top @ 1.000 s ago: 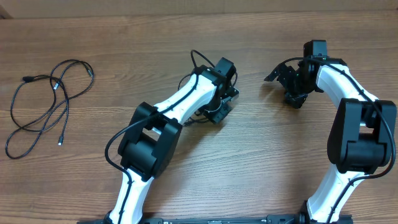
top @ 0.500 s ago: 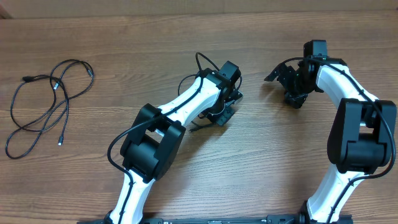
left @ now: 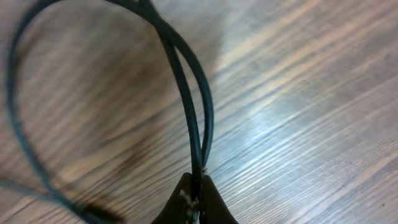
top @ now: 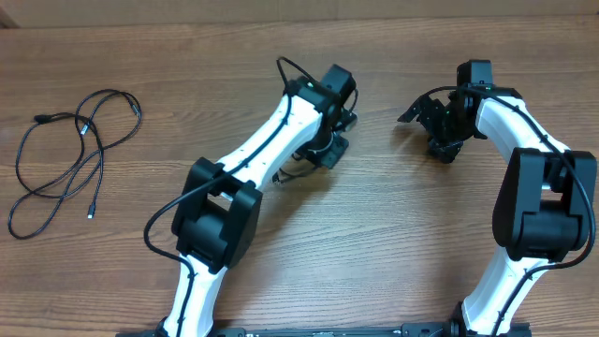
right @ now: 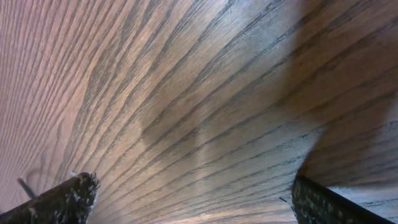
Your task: Untangle cables
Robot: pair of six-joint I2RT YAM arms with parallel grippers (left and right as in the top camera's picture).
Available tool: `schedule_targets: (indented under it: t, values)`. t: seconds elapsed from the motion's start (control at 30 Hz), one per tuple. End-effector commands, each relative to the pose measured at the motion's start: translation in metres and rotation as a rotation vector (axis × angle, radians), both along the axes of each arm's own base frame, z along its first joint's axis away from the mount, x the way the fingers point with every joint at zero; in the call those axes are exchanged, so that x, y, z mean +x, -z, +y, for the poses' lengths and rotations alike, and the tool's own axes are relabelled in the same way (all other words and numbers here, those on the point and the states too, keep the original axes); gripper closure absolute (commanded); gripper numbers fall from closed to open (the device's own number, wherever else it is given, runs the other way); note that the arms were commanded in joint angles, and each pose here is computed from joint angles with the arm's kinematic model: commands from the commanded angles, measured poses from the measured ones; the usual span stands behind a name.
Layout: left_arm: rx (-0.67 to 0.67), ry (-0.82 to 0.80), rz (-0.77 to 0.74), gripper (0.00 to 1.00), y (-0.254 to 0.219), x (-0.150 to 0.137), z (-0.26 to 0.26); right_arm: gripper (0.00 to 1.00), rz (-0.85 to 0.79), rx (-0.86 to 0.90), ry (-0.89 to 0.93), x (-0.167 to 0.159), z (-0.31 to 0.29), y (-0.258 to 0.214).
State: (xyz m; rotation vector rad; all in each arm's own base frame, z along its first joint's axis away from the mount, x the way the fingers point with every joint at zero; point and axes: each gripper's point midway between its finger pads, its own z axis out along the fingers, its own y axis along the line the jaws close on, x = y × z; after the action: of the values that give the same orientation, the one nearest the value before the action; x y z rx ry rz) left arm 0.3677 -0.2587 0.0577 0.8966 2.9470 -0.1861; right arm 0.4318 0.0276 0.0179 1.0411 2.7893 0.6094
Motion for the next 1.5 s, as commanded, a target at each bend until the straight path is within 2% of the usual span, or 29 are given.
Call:
schedule_targets:
  t: [0.0,0.2,0.4,0.47,0.63,0.73,0.83,1.03,1.13,1.47]
  values:
    - [0.075,-0.115,-0.097,0.96,-0.026,0.021,0.027,0.00,0.038,-0.073,0.008,-0.007,-0.015,0.018]
    - [0.237,-0.193,-0.147,0.96,-0.028,0.029,0.067,0.00,0.038,-0.072,0.007,-0.007,-0.014,0.018]
    - [0.312,-0.272,-0.242,0.96,-0.054,0.044,0.082,0.00,0.038,-0.073,0.008,-0.007,-0.015,0.018]
    - [0.306,-0.313,-0.324,0.96,-0.086,0.055,0.085,0.00,0.038,-0.073,0.008,-0.007,-0.015,0.018]
    - [0.189,-0.390,-0.571,0.96,-0.188,0.076,0.086,0.00,0.038,-0.073,0.008,-0.007,-0.015,0.018]
    - [0.124,-0.499,-0.793,0.96,-0.273,0.078,0.107,0.00,0.038,-0.073,0.008,-0.007,-0.015,0.018]
    - [0.104,-0.639,-1.028,0.96,-0.353,0.068,0.142,0.00,0.038,-0.073,0.008,-0.007,-0.015,0.018]
    - [0.132,-0.900,-1.301,0.96,-0.439,0.037,0.209,0.00,0.038,-0.073,0.008,-0.007,-0.015,0.018]
    - [0.139,-0.998,-1.358,0.96,-0.460,0.026,0.243,0.00,0.038,-0.073,0.008,-0.007,-0.015,0.018]
    - [0.253,-1.120,-1.333,0.96,-0.453,0.023,0.308,0.00,0.038,-0.073,0.008,-0.007,-0.015,0.018]
